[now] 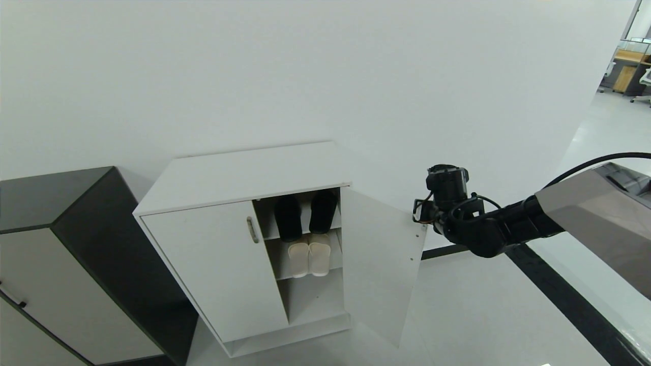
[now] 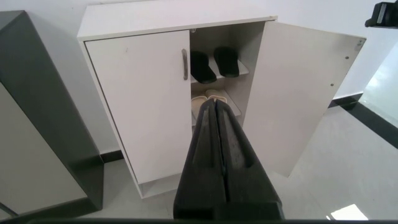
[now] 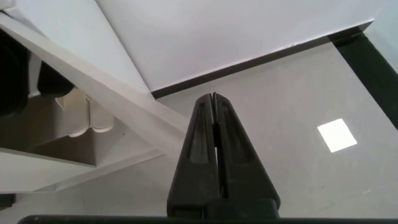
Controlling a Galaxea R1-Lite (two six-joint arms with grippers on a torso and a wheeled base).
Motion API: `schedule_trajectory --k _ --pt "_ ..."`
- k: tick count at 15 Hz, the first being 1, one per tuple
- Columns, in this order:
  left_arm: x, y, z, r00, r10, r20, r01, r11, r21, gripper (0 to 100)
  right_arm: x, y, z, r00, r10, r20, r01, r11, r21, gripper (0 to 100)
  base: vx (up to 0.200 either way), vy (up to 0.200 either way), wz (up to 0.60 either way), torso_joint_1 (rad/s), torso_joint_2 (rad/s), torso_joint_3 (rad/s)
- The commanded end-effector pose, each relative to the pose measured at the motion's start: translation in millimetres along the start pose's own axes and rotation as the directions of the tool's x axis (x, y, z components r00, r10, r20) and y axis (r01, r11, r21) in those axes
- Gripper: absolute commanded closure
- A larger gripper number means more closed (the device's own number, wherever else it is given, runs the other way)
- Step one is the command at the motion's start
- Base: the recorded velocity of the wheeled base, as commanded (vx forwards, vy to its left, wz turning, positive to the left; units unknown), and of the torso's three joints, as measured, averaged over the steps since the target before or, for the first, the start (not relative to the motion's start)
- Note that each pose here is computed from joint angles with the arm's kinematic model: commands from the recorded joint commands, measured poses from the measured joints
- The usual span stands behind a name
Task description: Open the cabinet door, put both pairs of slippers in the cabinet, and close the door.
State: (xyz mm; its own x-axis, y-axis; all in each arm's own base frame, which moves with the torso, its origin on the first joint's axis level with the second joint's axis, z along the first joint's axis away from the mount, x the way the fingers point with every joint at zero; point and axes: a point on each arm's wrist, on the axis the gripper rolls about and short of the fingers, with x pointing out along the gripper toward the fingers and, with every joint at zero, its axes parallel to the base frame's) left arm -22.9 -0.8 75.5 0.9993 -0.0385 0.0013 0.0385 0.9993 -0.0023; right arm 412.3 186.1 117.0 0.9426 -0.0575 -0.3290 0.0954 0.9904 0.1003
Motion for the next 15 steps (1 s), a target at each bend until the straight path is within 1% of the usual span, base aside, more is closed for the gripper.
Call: schedule_trajectory --k 1,15 --pt "0.1 0.0 0.0 1.000 0.000 -0.001 0.000 1.000 -0.001 100 7.3 -0.3 -8.0 1.000 -0.008 -0.015 0.008 1.000 -0.008 100 0.000 0.000 0.00 0.000 0.00 0.000" --pt "0.1 0.0 0.0 1.000 0.002 -0.001 -0.002 1.000 -0.001 100 9.1 0.6 -14.0 0.999 -0.011 -0.033 0.010 1.000 -0.019 100 0.000 0.000 0.00 0.000 0.00 0.000"
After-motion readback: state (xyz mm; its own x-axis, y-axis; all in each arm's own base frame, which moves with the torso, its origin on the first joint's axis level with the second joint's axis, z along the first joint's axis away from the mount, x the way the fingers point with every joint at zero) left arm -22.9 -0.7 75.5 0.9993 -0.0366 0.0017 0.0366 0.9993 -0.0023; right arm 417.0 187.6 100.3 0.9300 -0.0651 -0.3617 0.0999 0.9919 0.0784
